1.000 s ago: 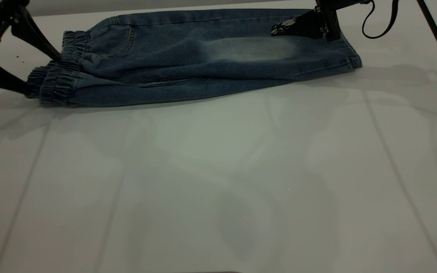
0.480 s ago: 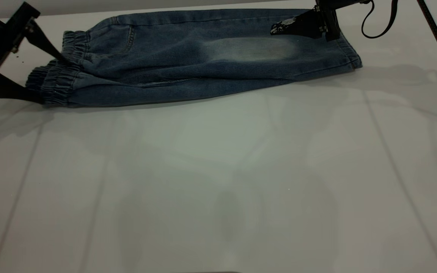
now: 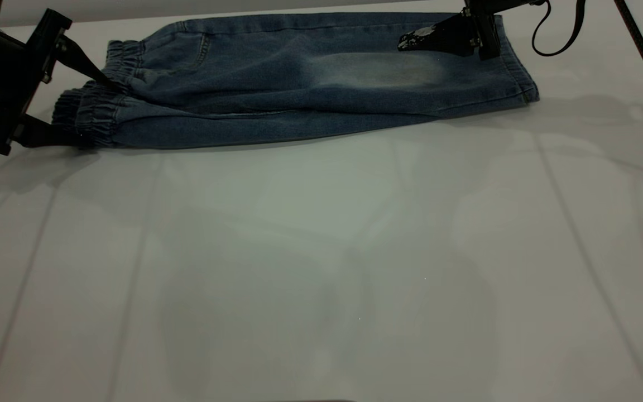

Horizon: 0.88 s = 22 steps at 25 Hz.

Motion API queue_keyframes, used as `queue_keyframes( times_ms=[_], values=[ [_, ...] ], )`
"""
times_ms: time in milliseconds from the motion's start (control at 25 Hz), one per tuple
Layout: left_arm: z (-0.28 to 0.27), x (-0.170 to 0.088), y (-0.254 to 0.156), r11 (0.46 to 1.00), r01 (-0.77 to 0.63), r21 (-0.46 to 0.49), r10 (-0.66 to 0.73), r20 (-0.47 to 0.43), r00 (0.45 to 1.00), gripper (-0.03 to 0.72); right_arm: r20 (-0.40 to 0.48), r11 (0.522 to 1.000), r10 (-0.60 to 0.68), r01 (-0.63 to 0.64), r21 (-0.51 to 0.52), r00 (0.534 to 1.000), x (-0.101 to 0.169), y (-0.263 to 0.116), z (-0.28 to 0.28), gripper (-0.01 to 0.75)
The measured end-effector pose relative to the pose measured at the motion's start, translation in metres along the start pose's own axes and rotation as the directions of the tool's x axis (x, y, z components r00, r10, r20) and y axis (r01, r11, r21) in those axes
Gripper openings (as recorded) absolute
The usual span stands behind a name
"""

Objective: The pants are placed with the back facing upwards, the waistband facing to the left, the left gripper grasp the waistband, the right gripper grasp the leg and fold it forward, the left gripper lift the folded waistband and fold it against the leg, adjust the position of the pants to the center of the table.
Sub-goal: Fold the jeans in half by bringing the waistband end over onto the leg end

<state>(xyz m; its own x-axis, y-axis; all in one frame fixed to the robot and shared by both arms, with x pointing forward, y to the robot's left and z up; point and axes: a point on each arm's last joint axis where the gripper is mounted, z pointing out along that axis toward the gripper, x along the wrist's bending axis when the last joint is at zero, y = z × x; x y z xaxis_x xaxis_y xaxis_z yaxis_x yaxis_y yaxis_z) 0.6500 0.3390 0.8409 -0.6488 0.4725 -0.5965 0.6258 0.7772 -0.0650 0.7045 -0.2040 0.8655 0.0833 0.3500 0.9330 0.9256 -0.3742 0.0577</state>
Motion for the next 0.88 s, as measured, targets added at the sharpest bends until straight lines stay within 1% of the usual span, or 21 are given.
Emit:
queue_keyframes(
  times_ms=[40,120,160,240,280,320,440,520,600,680,760,880],
  values=[
    [0.000,0.000,0.000,1.000,0.008,-0.004,-0.008,0.000,1.000,0.505,0.000,1.000,0.000,0.000,0.000,1.000,0.000,0.000,0.000,0.529],
    [0.000,0.000,0.001,1.000,0.014,-0.013,-0.015,-0.002,1.000,0.412,-0.001,1.000,0.000,0.000,0.001,1.000,0.000,0.000,0.000,0.529],
    [0.000,0.000,0.002,1.000,0.015,-0.018,-0.015,-0.003,1.000,0.345,-0.005,1.000,0.001,-0.001,0.004,1.000,0.000,0.000,0.000,0.529],
    [0.000,0.000,0.002,1.000,0.016,-0.024,-0.016,-0.004,1.000,0.186,-0.012,1.000,0.001,-0.001,0.012,1.000,0.001,-0.001,0.001,0.529],
    [0.000,0.000,0.002,1.000,0.012,-0.026,-0.012,-0.005,1.000,0.127,-0.016,1.000,-0.002,0.002,0.016,1.000,0.003,-0.002,0.002,0.529],
    [0.000,0.001,0.002,1.000,0.005,-0.027,-0.005,-0.006,1.000,0.097,-0.018,1.000,-0.009,0.010,0.019,1.000,0.005,-0.002,0.004,0.529],
    [0.000,0.002,0.002,0.998,-0.058,-0.023,0.057,-0.026,0.998,0.085,-0.029,0.998,-0.051,0.052,0.035,0.998,0.017,-0.005,0.015,0.529],
    [-0.005,0.000,0.001,0.990,-0.138,-0.021,0.137,-0.049,0.989,0.083,-0.025,0.994,-0.092,0.093,0.049,0.995,0.028,-0.008,0.026,0.529],
    [-0.016,-0.008,-0.001,0.969,-0.247,-0.028,0.244,-0.073,0.967,0.083,-0.001,0.991,-0.125,0.125,0.050,0.992,0.036,-0.012,0.038,0.529],
    [-0.032,-0.021,-0.004,0.938,-0.345,-0.043,0.340,-0.090,0.936,0.083,0.039,0.985,-0.165,0.162,0.058,0.986,0.044,-0.017,0.051,0.529],
    [-0.052,-0.036,-0.009,0.889,-0.452,-0.068,0.444,-0.111,0.889,0.083,0.088,0.980,-0.195,0.190,0.063,0.977,0.049,-0.023,0.062,0.529],
    [-0.080,-0.058,-0.018,0.814,-0.572,-0.105,0.558,-0.133,0.819,0.083,0.153,0.972,-0.236,0.230,0.056,0.960,0.053,-0.035,0.080,0.529]
  ],
)
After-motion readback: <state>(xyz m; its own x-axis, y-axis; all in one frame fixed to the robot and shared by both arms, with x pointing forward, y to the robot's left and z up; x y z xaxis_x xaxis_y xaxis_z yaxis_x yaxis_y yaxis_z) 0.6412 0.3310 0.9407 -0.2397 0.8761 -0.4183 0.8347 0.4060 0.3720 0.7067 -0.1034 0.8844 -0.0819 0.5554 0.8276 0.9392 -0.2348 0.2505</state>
